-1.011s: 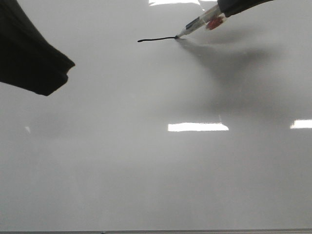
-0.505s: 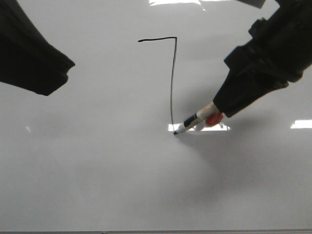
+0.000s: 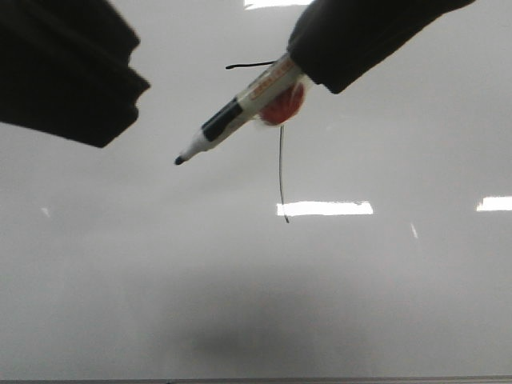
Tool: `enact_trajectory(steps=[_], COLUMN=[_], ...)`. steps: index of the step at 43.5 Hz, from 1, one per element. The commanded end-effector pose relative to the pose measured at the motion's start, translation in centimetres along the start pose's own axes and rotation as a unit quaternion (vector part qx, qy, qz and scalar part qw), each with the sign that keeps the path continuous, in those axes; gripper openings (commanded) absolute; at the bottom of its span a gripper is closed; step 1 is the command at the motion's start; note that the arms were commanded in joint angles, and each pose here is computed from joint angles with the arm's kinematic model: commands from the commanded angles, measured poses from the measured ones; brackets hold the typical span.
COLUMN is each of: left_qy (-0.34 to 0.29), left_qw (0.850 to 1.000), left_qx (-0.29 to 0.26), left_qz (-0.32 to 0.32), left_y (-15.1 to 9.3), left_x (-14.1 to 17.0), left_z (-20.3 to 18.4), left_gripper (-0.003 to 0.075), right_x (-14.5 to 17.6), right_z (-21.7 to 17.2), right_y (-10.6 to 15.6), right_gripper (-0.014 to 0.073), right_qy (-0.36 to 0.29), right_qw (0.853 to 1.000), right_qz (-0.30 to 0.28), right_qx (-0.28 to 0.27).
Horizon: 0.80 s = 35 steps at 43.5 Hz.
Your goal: Write number 7 on whiteboard
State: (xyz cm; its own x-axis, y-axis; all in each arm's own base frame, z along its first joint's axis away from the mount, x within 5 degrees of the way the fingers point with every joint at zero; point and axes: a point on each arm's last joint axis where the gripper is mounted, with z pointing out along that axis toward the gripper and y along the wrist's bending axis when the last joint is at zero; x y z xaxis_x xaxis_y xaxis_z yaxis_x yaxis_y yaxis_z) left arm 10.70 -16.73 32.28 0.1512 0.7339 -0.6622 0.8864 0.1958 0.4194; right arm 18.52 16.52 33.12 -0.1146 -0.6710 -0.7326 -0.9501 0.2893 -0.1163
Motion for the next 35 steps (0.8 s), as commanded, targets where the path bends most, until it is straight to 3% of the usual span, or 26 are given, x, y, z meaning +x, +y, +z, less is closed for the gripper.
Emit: enact_trajectory(steps=[1, 9, 35], left_qy=[-0.053, -0.058, -0.033], left_qw=[0.998, 0.997, 0.999], left_qx=[-0.037, -0.041, -0.028], left_qz=[0.014, 0.016, 0.016], left_y=[1.0, 1.1, 0.9], left_x=[-1.7, -1.8, -1.5], left_z=[-1.1, -1.1, -0.2], left_gripper=[0.0604, 0.0549, 0.0139], right_x=[-2.4, -4.4, -4.9], right_z=[-1.4, -1.7, -2.8], right_y=[1.2, 3.1, 4.0], right_gripper=[-0.0059, -0.0059, -0.0059], right_qy=[-0.046, -0.07, -0.072], right_qw=[0.998, 0.994, 0.991], right_qz=[-0.039, -0.077, -0.105], right_qx=[0.002, -0.027, -0.038])
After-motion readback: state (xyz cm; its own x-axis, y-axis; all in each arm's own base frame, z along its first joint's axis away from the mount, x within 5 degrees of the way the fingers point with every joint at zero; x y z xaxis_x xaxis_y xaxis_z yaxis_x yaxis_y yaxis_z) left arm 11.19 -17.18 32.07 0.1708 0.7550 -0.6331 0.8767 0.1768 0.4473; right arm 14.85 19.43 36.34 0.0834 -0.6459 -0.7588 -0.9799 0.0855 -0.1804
